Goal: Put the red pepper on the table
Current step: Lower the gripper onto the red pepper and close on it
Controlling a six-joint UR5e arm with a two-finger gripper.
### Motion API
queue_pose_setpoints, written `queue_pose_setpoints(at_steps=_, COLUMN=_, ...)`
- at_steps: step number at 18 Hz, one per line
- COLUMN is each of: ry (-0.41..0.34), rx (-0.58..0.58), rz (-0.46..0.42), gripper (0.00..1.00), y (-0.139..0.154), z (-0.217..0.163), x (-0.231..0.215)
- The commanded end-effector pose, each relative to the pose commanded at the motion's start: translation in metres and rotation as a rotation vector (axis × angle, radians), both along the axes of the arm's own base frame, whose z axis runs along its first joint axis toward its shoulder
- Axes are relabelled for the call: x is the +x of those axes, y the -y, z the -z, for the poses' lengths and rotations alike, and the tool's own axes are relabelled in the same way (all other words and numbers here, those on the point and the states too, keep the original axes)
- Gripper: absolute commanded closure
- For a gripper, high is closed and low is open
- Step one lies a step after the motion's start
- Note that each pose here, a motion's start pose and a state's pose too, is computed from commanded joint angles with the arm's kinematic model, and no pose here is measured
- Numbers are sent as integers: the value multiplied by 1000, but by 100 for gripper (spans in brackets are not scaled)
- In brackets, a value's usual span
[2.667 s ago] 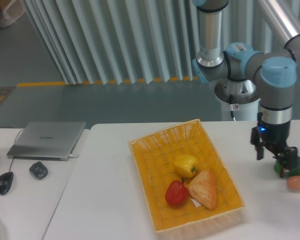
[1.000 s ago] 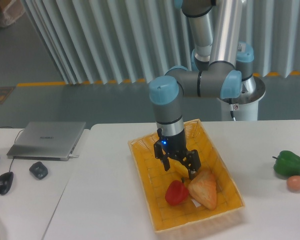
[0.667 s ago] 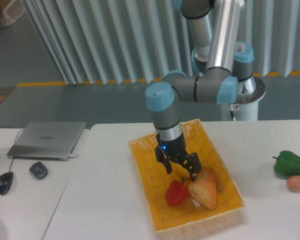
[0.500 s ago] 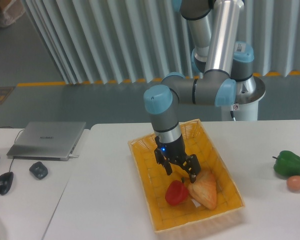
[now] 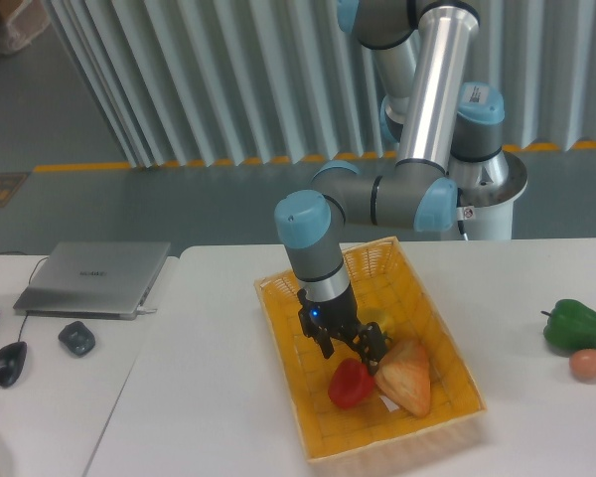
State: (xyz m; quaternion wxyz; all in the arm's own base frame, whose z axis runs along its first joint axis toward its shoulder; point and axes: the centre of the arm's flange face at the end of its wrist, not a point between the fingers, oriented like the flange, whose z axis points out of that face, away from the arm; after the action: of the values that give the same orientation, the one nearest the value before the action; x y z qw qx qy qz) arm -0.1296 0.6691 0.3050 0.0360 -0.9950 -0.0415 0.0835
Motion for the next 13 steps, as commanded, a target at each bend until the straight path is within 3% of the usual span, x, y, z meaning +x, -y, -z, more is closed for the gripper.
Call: queue_pose_setpoints(at_steps=13, ry=-26, rx=-26, rz=-7, gripper=0, y=-5, z=13, x=-8)
